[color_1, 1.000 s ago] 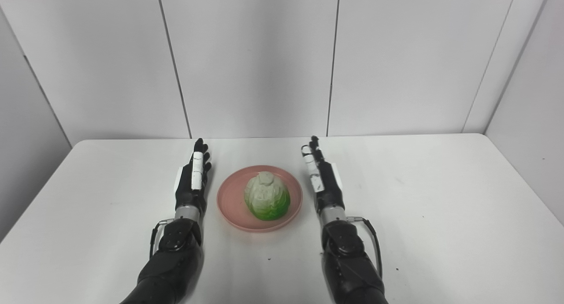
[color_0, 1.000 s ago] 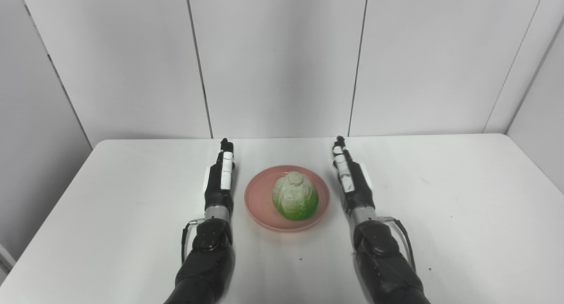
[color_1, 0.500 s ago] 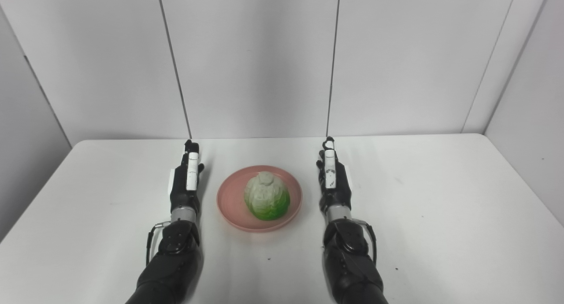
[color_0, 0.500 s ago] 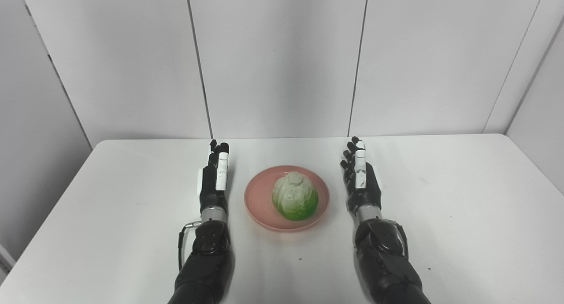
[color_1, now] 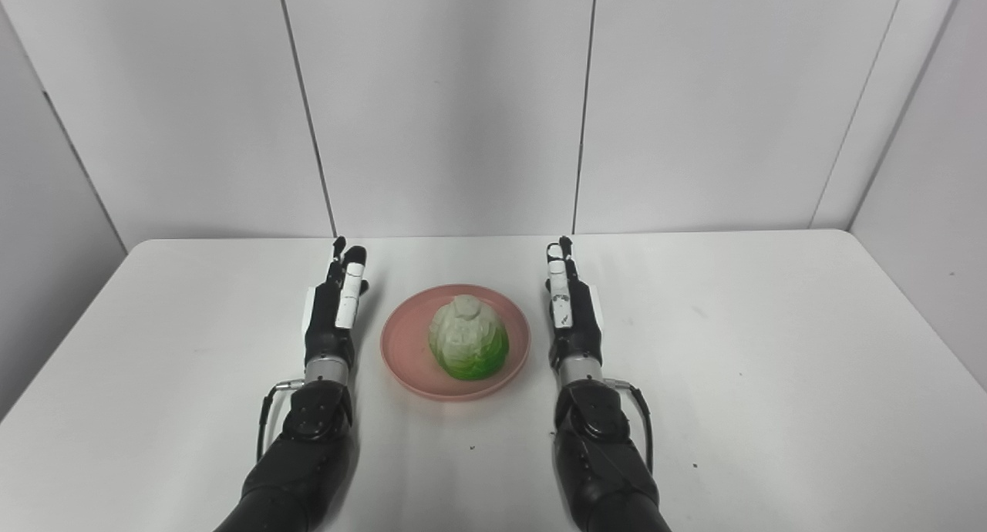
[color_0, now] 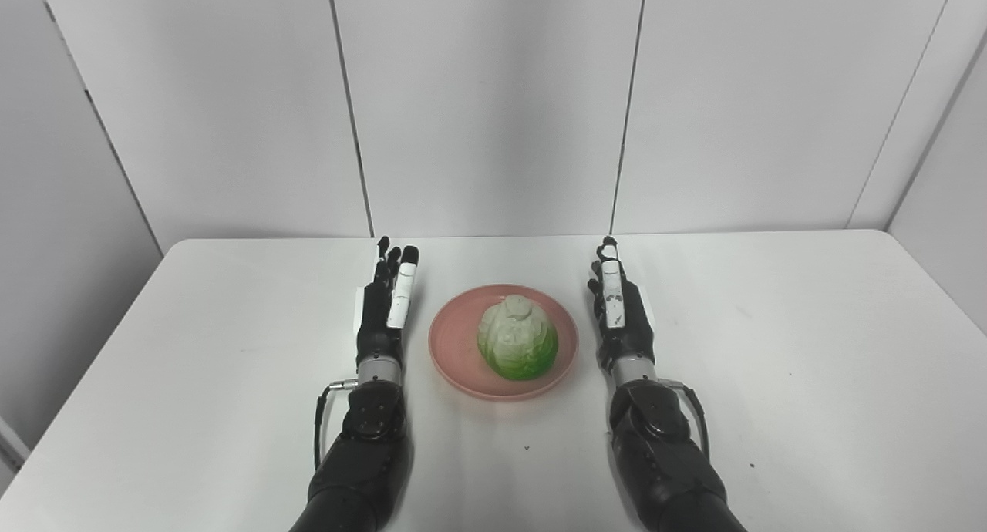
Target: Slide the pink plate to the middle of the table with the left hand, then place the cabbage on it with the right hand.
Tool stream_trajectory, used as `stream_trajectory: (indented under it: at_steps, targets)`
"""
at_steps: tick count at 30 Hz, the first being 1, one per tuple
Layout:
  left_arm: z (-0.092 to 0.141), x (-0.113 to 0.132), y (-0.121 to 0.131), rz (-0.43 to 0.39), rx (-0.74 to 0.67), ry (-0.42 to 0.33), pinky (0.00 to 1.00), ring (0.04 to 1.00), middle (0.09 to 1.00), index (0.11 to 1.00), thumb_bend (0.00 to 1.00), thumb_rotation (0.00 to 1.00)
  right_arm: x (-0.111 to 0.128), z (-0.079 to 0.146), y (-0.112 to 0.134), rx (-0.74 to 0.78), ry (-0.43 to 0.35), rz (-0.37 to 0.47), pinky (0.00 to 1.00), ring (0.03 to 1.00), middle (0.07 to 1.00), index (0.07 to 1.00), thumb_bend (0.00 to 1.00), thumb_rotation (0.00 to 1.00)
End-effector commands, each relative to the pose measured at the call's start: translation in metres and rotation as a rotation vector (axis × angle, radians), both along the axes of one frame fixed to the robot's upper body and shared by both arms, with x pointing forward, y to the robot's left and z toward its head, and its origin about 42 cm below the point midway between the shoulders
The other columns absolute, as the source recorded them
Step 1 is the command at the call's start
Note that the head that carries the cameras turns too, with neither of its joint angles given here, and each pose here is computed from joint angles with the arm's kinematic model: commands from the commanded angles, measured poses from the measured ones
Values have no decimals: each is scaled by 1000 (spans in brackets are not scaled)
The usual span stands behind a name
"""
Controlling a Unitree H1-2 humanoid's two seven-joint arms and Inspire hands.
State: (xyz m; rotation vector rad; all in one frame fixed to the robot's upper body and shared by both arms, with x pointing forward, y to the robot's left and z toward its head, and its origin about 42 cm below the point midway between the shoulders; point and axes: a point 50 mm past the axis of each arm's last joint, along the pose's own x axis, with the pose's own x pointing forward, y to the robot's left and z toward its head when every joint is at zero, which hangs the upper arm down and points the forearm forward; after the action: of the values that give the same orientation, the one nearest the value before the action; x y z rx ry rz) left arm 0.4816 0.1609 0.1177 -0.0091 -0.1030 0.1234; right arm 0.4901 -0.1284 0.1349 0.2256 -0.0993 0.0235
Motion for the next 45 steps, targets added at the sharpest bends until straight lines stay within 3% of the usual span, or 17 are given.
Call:
stream_trajectory:
  at_steps: [1,25,45]
  targets:
    - [-12,-6,14,13,52,21,883,973,959,993,931,925,-19,-26,9,43,33,-1,1000,1000,1000,1000,1000,1000]
    - [-15,-8,3,5,68,25,990,994,966,995,930,955,-17,-22,11,-7,19,15,1000,1000,999,1000,1000,1000]
    - [-11,-7,-4,-9,40,17,1000,1000,983,993,919,980,-15,-21,9,-68,10,27,1000,1000,1000,1000,1000,1000]
